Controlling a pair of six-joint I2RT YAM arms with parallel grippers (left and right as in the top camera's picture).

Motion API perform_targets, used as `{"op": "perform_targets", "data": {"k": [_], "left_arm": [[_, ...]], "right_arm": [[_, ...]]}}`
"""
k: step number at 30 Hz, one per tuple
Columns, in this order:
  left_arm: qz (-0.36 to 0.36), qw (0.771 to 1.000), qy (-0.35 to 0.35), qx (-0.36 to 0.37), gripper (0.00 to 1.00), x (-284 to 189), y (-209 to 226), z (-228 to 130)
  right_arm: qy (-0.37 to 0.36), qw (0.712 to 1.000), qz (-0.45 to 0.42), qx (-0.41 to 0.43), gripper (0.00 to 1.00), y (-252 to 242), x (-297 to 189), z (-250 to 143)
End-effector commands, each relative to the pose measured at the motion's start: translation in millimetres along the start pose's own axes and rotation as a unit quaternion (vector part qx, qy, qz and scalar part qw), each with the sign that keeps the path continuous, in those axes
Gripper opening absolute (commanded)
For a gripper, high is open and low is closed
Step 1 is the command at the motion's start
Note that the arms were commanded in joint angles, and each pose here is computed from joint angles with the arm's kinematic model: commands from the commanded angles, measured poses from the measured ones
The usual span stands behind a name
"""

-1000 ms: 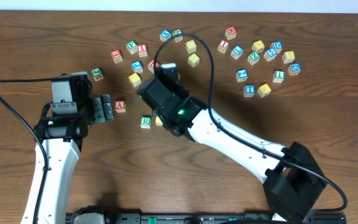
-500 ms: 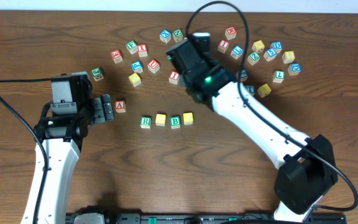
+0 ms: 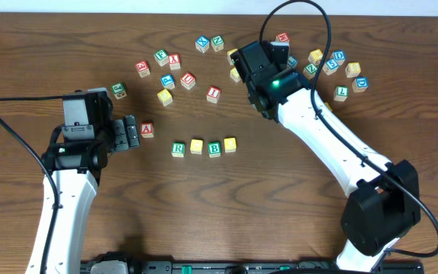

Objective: Spell out ROBOT
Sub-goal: 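Move the right gripper to the blue T block at upper right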

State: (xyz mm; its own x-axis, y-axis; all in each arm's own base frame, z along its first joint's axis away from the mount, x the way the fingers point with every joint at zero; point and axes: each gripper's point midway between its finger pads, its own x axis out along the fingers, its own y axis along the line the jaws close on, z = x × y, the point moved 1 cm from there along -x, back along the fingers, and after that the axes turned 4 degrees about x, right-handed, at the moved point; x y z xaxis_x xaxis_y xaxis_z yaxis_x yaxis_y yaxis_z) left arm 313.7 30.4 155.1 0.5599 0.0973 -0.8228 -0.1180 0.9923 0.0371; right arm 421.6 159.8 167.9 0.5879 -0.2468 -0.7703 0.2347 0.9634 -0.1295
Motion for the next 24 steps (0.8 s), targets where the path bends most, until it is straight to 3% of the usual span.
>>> {"op": "perform_targets", "data": {"k": [1,13,24], "left_arm": [[0.002,1.0,-0.013,0.0,0.96,-5.8,1.5,10.5],[0.002,1.0,-0.013,0.0,0.96,-5.8,1.5,10.5],[0.002,1.0,-0.013,0.0,0.96,-5.8,1.5,10.5]], "right_arm": [[-0.008,1.0,-0.017,0.021,0.4,-17.2,-4.5,10.6],[0.069,0.997,0.009,-0.036,0.4,-34.7,35.5,-26.1],[0.114,0.991,0.064,-0.012,0.37,-48.9,70.3,-47.2]]}}
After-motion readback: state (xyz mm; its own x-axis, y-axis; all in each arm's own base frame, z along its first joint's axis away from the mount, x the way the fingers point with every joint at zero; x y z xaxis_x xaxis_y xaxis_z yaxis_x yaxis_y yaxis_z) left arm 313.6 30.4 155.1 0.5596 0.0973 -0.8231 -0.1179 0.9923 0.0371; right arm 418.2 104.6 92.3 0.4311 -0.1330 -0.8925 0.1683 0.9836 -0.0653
